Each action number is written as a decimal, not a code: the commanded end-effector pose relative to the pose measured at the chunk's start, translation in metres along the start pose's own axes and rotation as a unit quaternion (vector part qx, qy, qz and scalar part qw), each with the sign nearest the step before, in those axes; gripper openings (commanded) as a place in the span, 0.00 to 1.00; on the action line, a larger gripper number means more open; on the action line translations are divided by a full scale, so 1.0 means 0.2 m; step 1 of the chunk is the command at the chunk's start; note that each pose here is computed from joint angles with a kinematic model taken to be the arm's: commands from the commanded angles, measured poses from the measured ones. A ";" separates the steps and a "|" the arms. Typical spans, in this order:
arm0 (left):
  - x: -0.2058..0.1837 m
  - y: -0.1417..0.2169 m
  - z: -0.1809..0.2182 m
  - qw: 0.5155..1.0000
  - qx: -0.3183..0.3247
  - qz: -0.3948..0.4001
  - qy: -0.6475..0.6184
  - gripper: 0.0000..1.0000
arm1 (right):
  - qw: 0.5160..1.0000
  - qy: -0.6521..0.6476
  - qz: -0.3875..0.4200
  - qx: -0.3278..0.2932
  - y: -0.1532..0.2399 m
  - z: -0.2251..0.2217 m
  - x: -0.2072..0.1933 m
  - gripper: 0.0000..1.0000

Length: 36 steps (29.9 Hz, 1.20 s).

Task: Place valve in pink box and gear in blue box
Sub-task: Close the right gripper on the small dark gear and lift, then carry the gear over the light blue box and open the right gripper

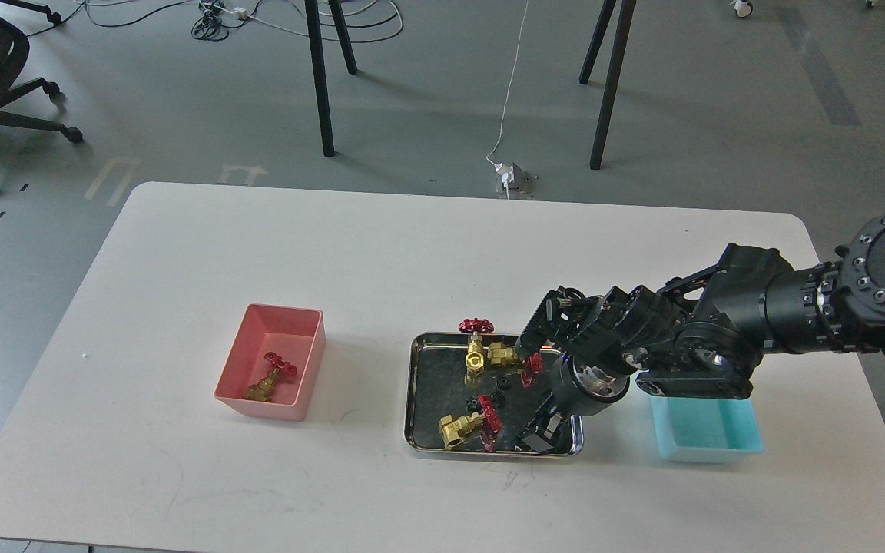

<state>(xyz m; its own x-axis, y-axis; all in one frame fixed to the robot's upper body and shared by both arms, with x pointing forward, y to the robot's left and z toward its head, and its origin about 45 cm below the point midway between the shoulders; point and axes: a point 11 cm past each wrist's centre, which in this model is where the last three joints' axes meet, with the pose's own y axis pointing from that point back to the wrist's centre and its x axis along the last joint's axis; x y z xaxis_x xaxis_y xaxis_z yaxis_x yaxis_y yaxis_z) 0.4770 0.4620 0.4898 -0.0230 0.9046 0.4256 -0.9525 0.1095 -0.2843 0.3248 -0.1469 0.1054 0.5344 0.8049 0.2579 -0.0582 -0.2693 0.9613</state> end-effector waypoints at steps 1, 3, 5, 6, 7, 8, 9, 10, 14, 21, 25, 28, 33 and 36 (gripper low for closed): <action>0.02 0.01 0.00 1.000 0.000 0.003 -0.002 0.99 | 1.000 0.000 -0.001 -0.003 -0.01 0.01 0.00 0.63; 0.02 0.01 0.00 1.000 0.000 0.003 -0.003 0.99 | 1.000 0.000 -0.004 -0.004 -0.01 0.01 0.00 0.58; 0.02 0.01 0.00 1.000 -0.001 0.004 -0.003 0.99 | 1.000 0.000 -0.005 -0.005 -0.01 0.01 -0.01 0.56; 0.02 0.01 0.00 1.000 0.000 0.003 -0.003 0.99 | 1.000 0.001 -0.009 -0.006 -0.01 0.01 -0.02 0.52; 0.02 0.01 0.00 1.000 0.000 0.003 -0.003 0.99 | 1.000 0.002 -0.012 -0.007 -0.01 0.01 -0.02 0.48; 0.02 0.01 0.00 1.000 0.000 0.003 -0.003 0.99 | 1.000 0.002 -0.013 -0.008 -0.01 0.02 -0.03 0.46; 0.02 0.01 0.00 1.000 0.000 0.003 -0.003 0.99 | 1.000 0.003 -0.014 -0.007 -0.01 0.01 -0.03 0.43; 0.02 0.01 0.00 1.000 -0.001 0.003 -0.003 0.99 | 1.000 0.004 -0.014 -0.008 -0.01 0.01 -0.03 0.39; 0.02 0.01 0.00 1.000 0.000 0.003 -0.004 0.99 | 1.000 0.004 -0.016 -0.010 -0.01 0.01 -0.03 0.23; 0.03 0.01 0.01 1.000 -0.002 0.004 -0.005 0.99 | 1.000 0.006 -0.015 -0.011 -0.01 0.01 -0.02 0.09; 0.03 0.01 0.00 1.000 -0.001 0.004 -0.006 0.99 | 1.000 0.009 -0.009 -0.016 0.03 0.03 0.02 0.06; 0.03 0.02 0.00 1.000 0.000 0.005 -0.006 0.99 | 1.000 0.015 0.007 -0.019 0.11 0.03 0.10 0.06; 0.05 0.02 0.00 1.000 0.003 0.006 -0.008 0.99 | 0.998 -0.025 0.048 -0.013 0.35 0.08 0.14 0.06; 0.04 0.02 0.00 1.000 0.004 0.006 -0.008 1.00 | 0.995 -0.077 0.067 -0.020 0.53 0.19 0.04 0.06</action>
<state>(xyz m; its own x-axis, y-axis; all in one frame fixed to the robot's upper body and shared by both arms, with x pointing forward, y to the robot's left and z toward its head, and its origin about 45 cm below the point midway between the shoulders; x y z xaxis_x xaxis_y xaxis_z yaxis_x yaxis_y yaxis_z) 0.4727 0.4705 0.4930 -0.0398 0.8998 0.4345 -0.9535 0.0958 -0.2858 0.3500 -0.1584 0.1810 0.5792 0.7401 0.3418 -0.1327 -0.3282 0.9353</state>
